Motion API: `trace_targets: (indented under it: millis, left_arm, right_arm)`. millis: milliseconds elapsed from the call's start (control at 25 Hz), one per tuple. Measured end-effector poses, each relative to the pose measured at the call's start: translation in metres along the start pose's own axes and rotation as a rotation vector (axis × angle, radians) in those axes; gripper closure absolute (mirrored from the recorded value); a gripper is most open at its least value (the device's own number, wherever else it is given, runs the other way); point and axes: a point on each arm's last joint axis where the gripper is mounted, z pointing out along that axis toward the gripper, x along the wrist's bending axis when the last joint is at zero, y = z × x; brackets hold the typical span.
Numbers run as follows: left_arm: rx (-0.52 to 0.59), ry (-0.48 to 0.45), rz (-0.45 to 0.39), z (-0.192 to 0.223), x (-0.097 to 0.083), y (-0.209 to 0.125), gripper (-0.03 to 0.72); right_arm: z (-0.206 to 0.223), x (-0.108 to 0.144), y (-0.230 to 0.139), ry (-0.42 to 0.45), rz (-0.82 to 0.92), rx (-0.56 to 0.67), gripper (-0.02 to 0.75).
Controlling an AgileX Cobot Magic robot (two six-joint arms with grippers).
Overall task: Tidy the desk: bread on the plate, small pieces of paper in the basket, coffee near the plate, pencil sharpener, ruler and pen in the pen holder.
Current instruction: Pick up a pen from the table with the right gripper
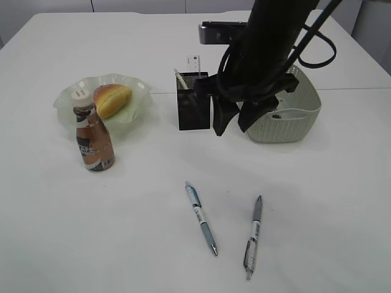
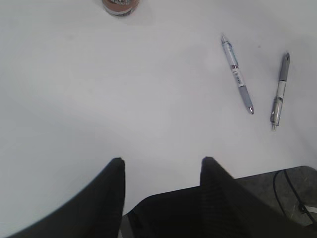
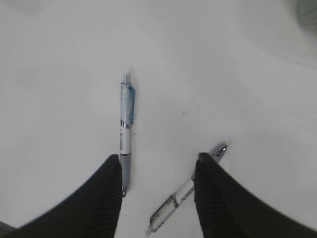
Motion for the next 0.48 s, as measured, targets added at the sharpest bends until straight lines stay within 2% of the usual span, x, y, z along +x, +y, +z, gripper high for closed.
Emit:
trace_targets:
  millis: [120,480]
  left_arm:
    - [0.001,-0.004,-0.001,0.0,0.0,0.0,0.328]
    - [0.007,-0.02,-0.007,0.0,-0.002,-0.001,0.328]
  right_arm:
    - [0.013,0.004,0.0,0.035,0.021,0.041,0.336]
    - [0.069,0.026,-0.003,0.04,-0.015,0.174,0.314]
